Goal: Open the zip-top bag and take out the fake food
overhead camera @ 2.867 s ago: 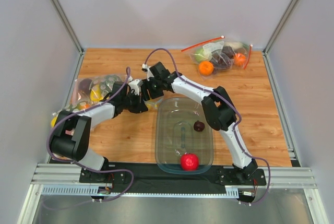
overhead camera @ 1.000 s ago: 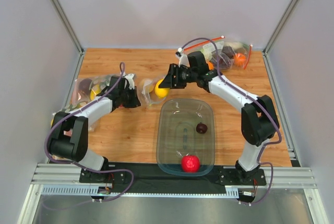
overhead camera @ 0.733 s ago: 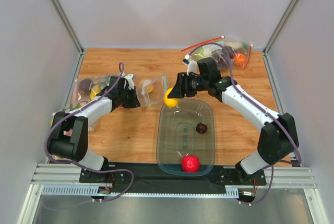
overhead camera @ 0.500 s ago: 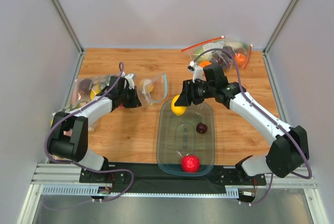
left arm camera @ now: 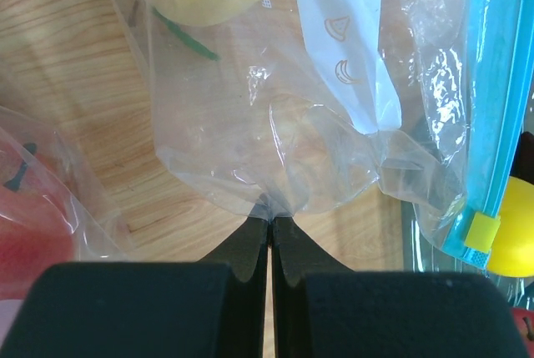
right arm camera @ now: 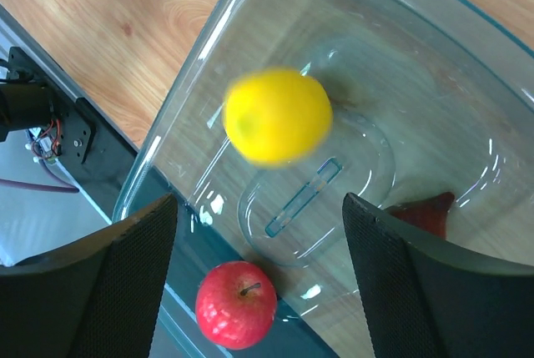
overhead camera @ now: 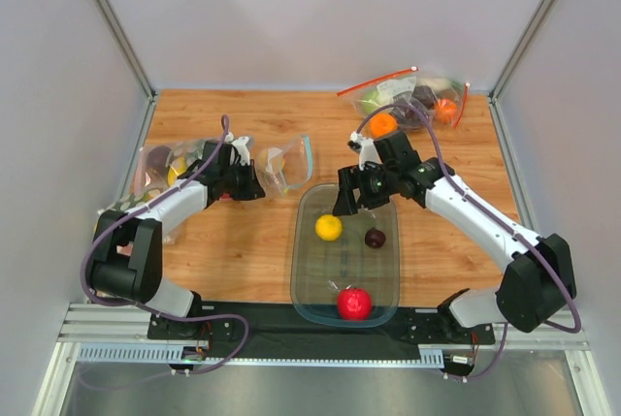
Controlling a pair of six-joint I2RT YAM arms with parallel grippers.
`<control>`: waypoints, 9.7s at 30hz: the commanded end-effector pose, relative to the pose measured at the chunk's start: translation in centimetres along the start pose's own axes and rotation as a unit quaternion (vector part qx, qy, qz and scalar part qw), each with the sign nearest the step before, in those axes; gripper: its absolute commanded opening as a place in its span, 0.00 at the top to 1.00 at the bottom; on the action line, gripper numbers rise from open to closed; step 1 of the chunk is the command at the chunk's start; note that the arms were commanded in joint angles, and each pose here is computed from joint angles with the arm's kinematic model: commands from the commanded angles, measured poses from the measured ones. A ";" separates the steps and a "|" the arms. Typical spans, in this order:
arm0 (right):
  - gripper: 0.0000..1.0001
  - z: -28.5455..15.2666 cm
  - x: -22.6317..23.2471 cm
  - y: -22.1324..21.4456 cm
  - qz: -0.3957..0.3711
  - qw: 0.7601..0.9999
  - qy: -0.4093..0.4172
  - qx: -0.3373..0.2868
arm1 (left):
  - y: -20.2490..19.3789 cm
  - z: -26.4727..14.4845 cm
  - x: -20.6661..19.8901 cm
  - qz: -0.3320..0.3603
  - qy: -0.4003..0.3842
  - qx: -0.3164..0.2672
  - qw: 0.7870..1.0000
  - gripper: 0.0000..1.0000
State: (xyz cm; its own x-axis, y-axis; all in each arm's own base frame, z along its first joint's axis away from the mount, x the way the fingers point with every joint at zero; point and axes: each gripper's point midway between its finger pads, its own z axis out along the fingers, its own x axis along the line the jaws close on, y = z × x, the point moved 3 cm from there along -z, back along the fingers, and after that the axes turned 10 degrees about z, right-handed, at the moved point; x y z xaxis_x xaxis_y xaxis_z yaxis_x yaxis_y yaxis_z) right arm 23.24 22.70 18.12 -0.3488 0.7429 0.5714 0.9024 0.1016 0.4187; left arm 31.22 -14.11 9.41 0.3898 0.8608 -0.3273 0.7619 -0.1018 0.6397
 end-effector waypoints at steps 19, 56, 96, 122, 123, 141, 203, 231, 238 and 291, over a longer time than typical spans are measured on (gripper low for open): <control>0.24 6.3 7.8 13.6 -0.045 0.986 0.130 -0.092 | 0.6 -2.2 -1.2 0.009 -0.013 -0.032 0.999 1.00; 1.00 15.1 1.6 17.8 0.004 0.986 0.161 -0.041 | 9.3 -5.3 -2.7 -0.066 -0.046 -0.154 0.985 0.32; 1.00 12.6 -0.6 14.0 0.019 0.988 0.144 -0.044 | 9.3 3.6 4.0 -0.189 -0.006 -0.109 0.976 0.31; 1.00 13.2 -0.4 13.1 0.035 0.985 0.165 -0.029 | 8.8 7.6 4.7 -0.223 -0.039 -0.092 0.970 0.76; 1.00 13.2 -0.4 13.0 0.035 0.985 0.165 -0.029 | 8.8 7.6 4.6 -0.222 -0.041 -0.092 0.970 0.82; 0.45 10.0 -3.7 14.9 0.061 0.986 0.122 -0.101 | 7.5 7.1 3.6 -0.194 -0.076 -0.079 0.975 1.00; 0.24 20.4 -0.7 16.5 0.046 0.991 0.084 -0.091 | 8.4 7.9 -0.2 -0.104 -0.145 -0.026 0.984 1.00; 0.76 18.9 0.1 16.1 0.021 0.994 0.020 -0.110 | 8.2 7.0 0.4 -0.114 -0.137 -0.034 0.983 1.00; 0.76 15.3 -0.3 17.4 0.028 0.989 0.014 -0.143 | 7.5 6.3 2.5 -0.139 -0.118 -0.040 0.982 1.00; 0.74 -2.0 1.0 -0.8 -0.027 0.995 -0.009 -0.100 | 11.4 1.9 5.8 -0.138 -0.058 -0.083 0.985 1.00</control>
State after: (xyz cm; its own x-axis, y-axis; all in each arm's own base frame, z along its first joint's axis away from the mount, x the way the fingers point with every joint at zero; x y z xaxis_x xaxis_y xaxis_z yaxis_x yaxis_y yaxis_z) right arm 22.84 22.94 21.27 -0.4193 0.7031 0.5743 0.7994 -0.0139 0.6007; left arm 42.11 -11.97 9.85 0.2036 0.7735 -0.6002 0.8114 0.2099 0.5456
